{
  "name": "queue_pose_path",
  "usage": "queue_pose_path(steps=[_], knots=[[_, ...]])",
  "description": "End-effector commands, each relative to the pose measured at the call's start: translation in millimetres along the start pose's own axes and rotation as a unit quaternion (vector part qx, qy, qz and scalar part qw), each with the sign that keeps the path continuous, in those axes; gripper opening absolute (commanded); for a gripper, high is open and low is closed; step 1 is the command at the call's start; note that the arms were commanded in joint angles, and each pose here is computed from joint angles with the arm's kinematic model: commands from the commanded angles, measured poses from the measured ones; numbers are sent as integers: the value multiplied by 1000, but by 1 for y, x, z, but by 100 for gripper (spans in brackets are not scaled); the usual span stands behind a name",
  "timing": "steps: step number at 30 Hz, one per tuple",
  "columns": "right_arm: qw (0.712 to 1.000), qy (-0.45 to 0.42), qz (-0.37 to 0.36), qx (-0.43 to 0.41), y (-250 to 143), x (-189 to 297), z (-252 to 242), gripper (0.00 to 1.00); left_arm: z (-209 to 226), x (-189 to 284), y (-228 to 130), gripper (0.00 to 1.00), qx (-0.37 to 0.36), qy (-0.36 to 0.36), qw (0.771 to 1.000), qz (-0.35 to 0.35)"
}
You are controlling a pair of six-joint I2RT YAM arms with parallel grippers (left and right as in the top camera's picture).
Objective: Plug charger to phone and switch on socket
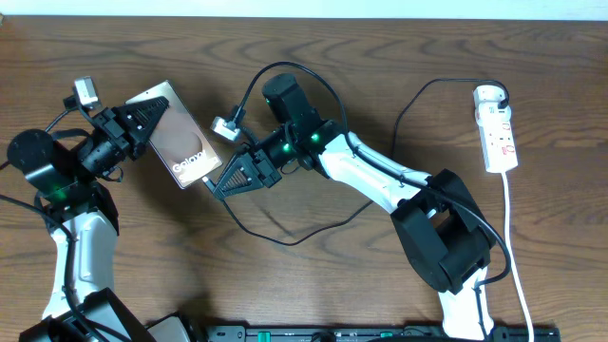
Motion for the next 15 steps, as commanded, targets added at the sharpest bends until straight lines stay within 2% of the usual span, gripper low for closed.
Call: queue_pose_path(steps=[1,15], knots=[[1000,5,3,-10,0,1,-3,1,-8,-1,1,7,-20,-10,1000,8],[999,1,-1,-54,4,1,-1,1,-8,-1,0,7,-35,-13,999,12]])
Point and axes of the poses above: each gripper's point midway between its finger pads, its own x axis back along the fingers, its own z axis along the line the jaws close on, y = z × x, the point moved 7 cm from there along x, back along the fingers, and after that the axes turned 14 degrees about -x, right-handed, at the moved point
